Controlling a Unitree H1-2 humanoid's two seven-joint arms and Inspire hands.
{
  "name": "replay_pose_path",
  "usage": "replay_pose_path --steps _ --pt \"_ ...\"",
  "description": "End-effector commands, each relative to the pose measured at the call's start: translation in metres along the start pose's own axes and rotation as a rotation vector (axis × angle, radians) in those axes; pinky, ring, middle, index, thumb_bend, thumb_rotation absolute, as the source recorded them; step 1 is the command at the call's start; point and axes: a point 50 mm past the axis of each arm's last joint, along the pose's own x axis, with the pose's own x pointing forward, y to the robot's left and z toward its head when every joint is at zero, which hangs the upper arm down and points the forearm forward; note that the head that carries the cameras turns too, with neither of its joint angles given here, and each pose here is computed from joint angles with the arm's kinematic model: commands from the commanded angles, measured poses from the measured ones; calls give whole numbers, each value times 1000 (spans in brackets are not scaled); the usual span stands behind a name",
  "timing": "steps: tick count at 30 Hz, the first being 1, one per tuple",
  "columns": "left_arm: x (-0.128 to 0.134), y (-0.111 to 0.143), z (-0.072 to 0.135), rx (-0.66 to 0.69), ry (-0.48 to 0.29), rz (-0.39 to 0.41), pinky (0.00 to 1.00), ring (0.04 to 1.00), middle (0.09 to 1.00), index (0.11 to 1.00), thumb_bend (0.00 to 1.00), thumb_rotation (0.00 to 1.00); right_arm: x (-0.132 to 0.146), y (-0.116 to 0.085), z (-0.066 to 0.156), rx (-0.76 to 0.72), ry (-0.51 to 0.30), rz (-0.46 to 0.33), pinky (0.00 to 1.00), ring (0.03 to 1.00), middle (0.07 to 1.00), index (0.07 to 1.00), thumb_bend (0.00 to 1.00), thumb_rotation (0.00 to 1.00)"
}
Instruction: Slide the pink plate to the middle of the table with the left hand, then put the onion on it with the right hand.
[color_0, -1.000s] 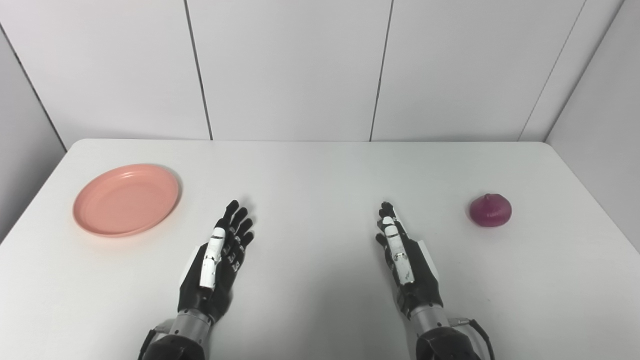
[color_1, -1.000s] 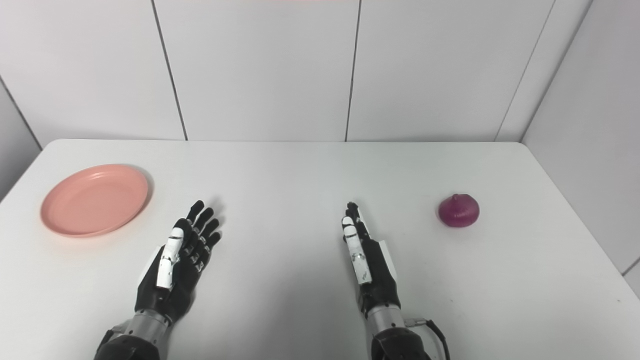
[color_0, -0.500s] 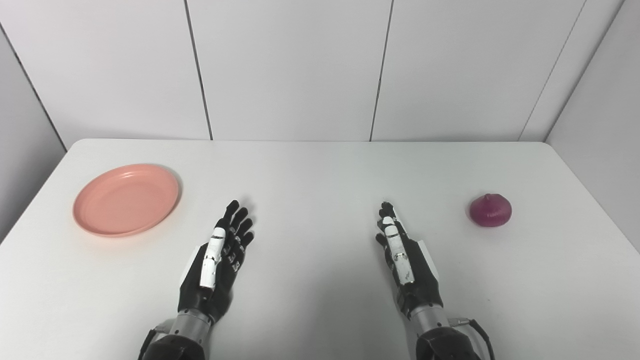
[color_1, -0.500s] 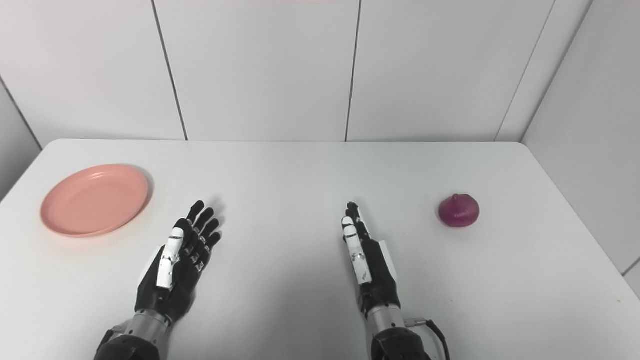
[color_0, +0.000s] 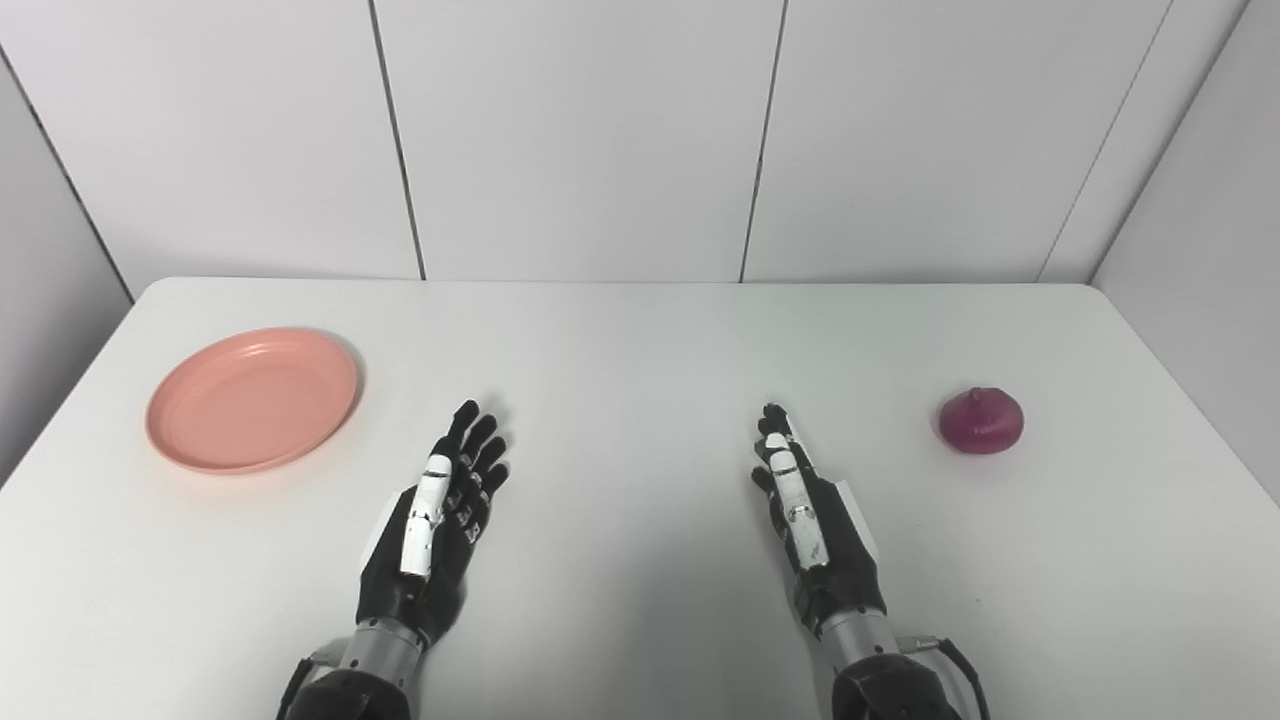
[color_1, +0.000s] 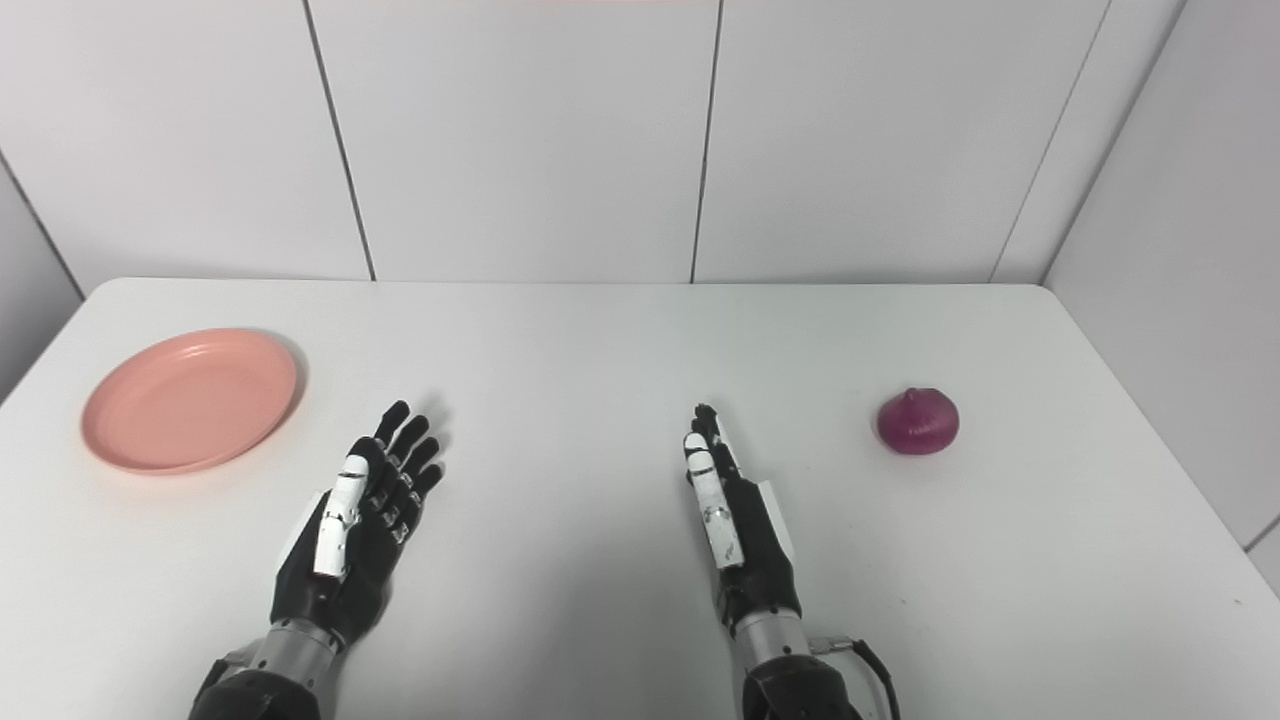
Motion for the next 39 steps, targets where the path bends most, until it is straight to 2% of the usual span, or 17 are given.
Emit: replay_pose_path --steps 1,39 --pt "-2 2 7 21 -29 -13 1000 996 1000 998 434 1000 5 4 17 11 -85 15 1000 996 992 987 237 1000" --pt "-2 2 9 25 -31 -8 1000 994 1000 996 430 1000 5 3 17 5 -96 20 1000 994 992 986 232 1000"
